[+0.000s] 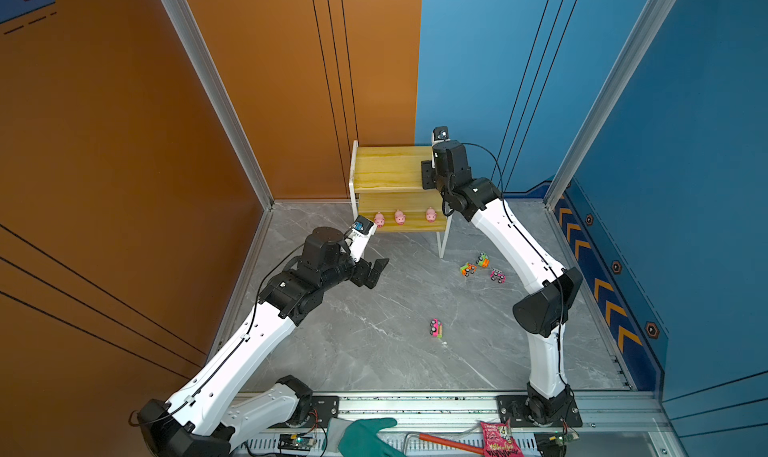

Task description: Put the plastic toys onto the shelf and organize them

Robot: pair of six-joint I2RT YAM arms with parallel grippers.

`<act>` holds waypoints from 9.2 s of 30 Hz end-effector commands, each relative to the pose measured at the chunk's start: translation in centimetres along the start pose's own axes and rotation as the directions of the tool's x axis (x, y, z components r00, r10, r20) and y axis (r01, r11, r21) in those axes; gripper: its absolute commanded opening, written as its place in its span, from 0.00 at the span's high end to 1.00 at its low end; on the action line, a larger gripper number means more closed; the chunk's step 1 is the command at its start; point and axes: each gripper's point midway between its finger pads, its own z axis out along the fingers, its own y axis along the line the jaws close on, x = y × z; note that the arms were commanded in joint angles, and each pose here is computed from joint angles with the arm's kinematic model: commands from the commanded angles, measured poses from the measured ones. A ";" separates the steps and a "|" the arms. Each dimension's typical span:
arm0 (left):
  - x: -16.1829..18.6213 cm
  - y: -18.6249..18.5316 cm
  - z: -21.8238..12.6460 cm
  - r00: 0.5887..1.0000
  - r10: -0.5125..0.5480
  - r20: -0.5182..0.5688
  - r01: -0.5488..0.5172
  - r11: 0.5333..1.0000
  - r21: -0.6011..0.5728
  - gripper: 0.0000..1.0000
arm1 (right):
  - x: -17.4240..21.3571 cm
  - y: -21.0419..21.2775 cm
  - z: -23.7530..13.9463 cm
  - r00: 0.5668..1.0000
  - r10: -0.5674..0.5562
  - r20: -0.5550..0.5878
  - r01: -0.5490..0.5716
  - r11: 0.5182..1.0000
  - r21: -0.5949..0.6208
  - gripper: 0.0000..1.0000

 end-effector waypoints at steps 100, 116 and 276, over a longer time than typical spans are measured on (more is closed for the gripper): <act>0.4 -0.2 0.8 0.999 -0.032 -0.010 0.033 0.999 0.017 0.02 | -0.5 -0.7 -0.4 0.998 -0.055 -0.004 0.054 0.995 -0.086 0.33; 0.8 0.4 1.2 0.999 -0.035 -0.023 0.035 0.999 -0.017 0.02 | -7.4 -1.2 -5.8 0.977 0.005 0.212 0.020 0.993 -0.119 0.15; 21.6 -9.6 17.1 0.527 -0.724 -0.446 0.352 0.663 -0.661 0.31 | 33.2 -4.7 -14.8 0.908 0.250 -0.335 -0.326 0.925 -0.194 0.31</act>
